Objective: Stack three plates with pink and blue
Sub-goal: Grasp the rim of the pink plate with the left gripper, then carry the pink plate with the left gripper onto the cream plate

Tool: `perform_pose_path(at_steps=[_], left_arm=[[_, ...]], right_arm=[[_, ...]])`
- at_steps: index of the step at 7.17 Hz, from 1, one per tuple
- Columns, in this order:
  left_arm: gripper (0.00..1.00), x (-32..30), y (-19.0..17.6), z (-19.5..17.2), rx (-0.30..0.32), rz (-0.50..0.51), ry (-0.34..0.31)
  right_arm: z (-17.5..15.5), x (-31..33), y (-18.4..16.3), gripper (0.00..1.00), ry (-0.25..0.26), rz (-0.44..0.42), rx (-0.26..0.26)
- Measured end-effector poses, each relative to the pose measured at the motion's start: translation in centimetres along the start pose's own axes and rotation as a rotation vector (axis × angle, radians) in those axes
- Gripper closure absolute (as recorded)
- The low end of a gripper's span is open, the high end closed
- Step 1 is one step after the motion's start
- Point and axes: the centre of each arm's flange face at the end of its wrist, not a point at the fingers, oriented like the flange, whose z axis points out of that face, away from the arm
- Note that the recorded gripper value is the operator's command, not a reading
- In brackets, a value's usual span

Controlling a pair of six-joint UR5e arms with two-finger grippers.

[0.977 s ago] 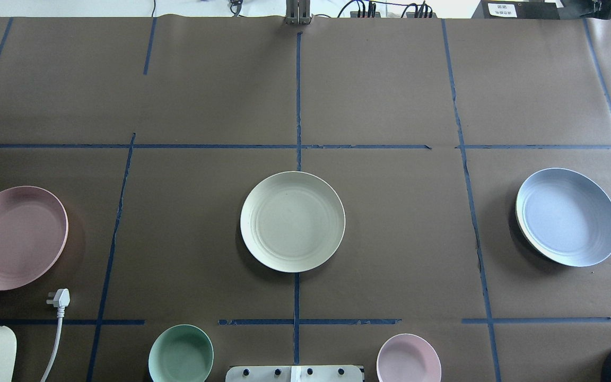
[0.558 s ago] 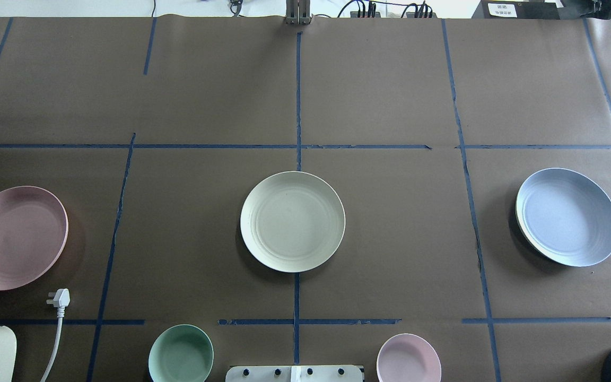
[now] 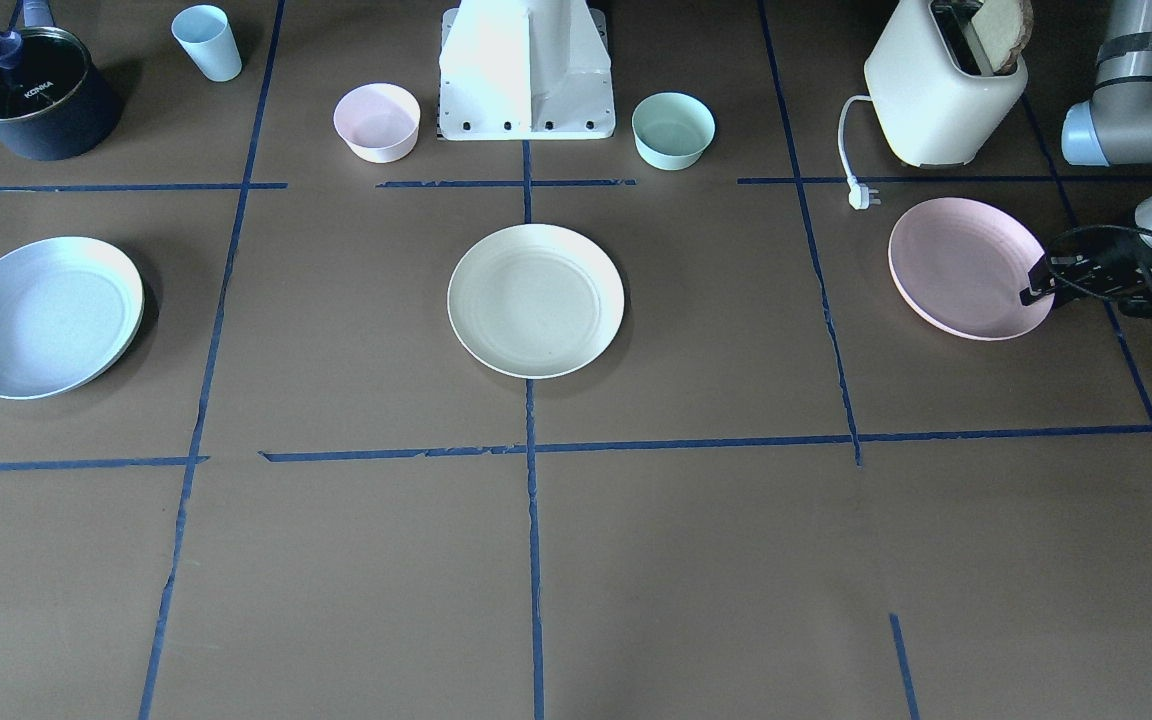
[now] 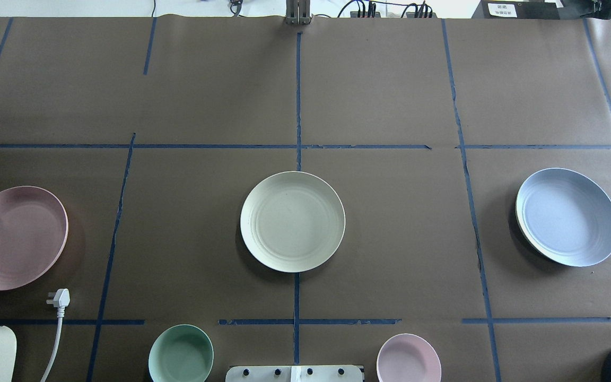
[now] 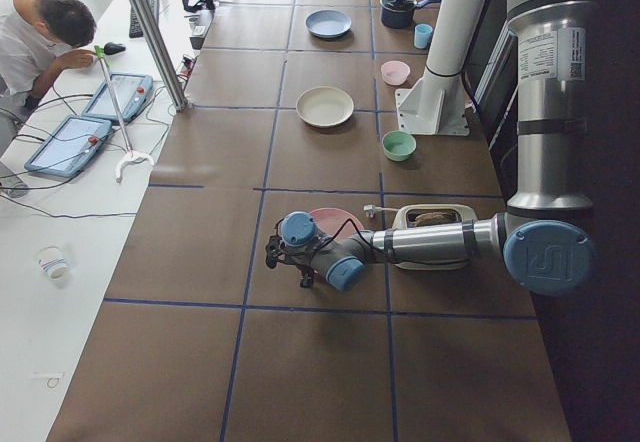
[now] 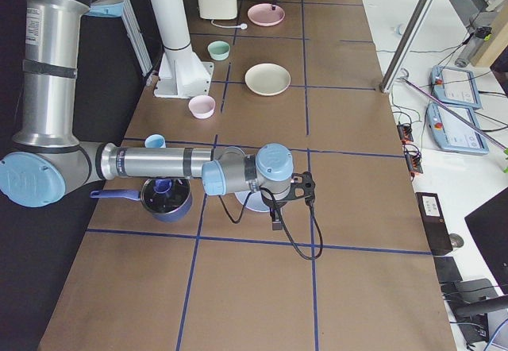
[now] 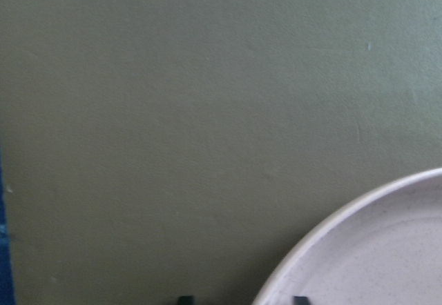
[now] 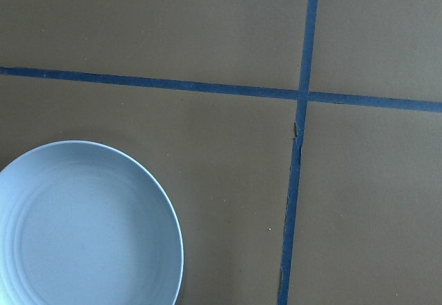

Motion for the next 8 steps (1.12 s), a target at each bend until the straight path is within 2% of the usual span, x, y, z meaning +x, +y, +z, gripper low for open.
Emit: perform_pose_path(at_steps=[1, 2, 4, 5, 6, 8], left_arm=[[1.00, 1.9, -1.1, -0.4, 0.000, -0.008, 0.033], [1.00, 6.0, -3.7, -1.5, 0.010, -0.013, 0.093], [1.00, 19.0, -9.9, -3.5, 0.020, -0.047, 0.217], [1.00, 26.2, -11.7, -4.2, 0.016, -0.056, 0.272], [1.00, 33.2, -12.2, -4.8, 0.008, -0.054, 0.321], [0.98, 44.0, -8.9, -2.3, 0.012, -0.025, 0.357]], right_arm=[[0.1, 0.0, 0.0, 0.00, -0.001, 0.002, -0.003], [0.2, 0.0, 0.0, 0.00, -0.001, 0.002, -0.005], [0.5, -0.3, 0.0, 0.00, -0.004, -0.003, -0.012], [0.8, -0.6, -0.1, 0.00, -0.005, -0.008, -0.017], [0.9, -0.7, -0.1, 0.00, -0.008, -0.011, -0.021], [1.1, -1.0, -0.1, 0.00, -0.014, -0.015, -0.026]])
